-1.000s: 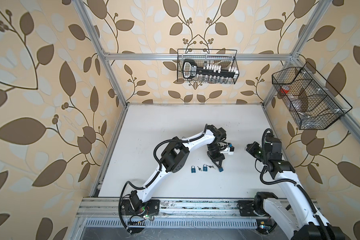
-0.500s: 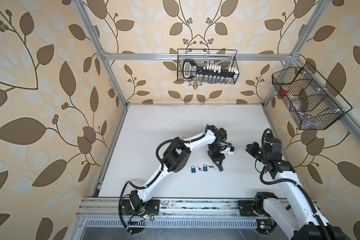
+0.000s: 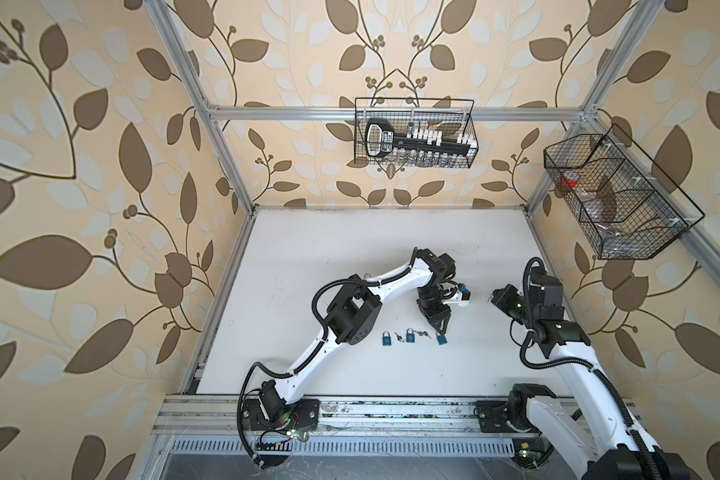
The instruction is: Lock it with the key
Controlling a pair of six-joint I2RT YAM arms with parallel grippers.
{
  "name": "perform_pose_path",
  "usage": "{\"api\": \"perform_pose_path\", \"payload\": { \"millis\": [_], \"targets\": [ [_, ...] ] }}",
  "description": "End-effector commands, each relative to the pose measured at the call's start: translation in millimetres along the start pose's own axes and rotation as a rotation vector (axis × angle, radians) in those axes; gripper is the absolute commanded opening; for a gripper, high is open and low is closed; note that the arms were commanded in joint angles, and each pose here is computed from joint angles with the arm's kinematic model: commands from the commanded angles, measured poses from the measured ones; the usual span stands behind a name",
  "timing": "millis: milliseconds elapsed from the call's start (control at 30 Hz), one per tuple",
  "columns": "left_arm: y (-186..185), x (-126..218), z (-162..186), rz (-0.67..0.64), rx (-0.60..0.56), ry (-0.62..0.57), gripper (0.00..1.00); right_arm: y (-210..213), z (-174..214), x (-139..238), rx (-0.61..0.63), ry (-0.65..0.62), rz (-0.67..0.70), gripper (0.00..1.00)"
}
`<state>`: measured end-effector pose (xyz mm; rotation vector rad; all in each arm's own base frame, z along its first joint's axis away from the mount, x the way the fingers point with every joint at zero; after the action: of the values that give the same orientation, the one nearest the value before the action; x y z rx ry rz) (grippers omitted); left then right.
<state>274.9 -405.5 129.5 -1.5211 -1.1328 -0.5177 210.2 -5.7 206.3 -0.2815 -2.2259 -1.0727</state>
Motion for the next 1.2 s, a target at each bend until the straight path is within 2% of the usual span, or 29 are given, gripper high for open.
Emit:
{"api": "perform_pose_path", "payload": {
  "millis": [0,133,300,433,667,767,867,1033,1167],
  "targets": [
    [-1.9,2.7,-3.6,-0.005,-0.007,0.002,0.35,-0.5,0.4,0.3,0.017,0.013,0.005,0.0],
    [-5.0,12.4,-4.9,-0.04,-0.008,-0.002,0.43,-2.2,4.9,-3.3,0.042,0.031,0.015,0.0],
    [-22.1,60.4,-11.2,-0.119,-0.018,-0.106,0.49,3.1,19.7,-11.6,0.108,0.083,0.041,0.0],
    [-35.7,112.9,-1.7,-0.241,-0.001,-0.274,0.52,10.3,47.0,-16.7,0.138,0.139,0.036,0.0],
    [-46.3,182.3,62.0,-0.428,0.142,-0.614,0.6,3.5,99.9,-19.8,0.116,0.225,0.036,0.0],
    [-54.4,193.9,88.0,-0.521,0.19,-0.658,0.62,-4.8,114.8,-20.6,0.121,0.245,0.045,0.0],
    [-59.3,198.3,109.6,-0.593,0.236,-0.687,0.63,-14.1,122.6,-23.8,0.074,0.264,0.048,0.0],
    [-58.9,198.3,130.2,-0.616,0.295,-0.703,0.64,-21.7,129.7,-29.3,0.056,0.288,0.044,0.0],
    [-57.3,195.4,130.7,-0.599,0.303,-0.702,0.64,-22.0,131.2,-32.8,0.058,0.291,0.04,0.0]
  ]
}}
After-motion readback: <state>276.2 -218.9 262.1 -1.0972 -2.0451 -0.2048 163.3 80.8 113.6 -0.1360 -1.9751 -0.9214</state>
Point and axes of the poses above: each gripper's point midway between its finger pads, its own x axis back along the fingers, its own y axis along the line the jaws close on, z = x × y, the point moved 10 cm from there along x, back along the fingers, and after that the axes turned 11 degrees about -x, right-handed, at the moved point
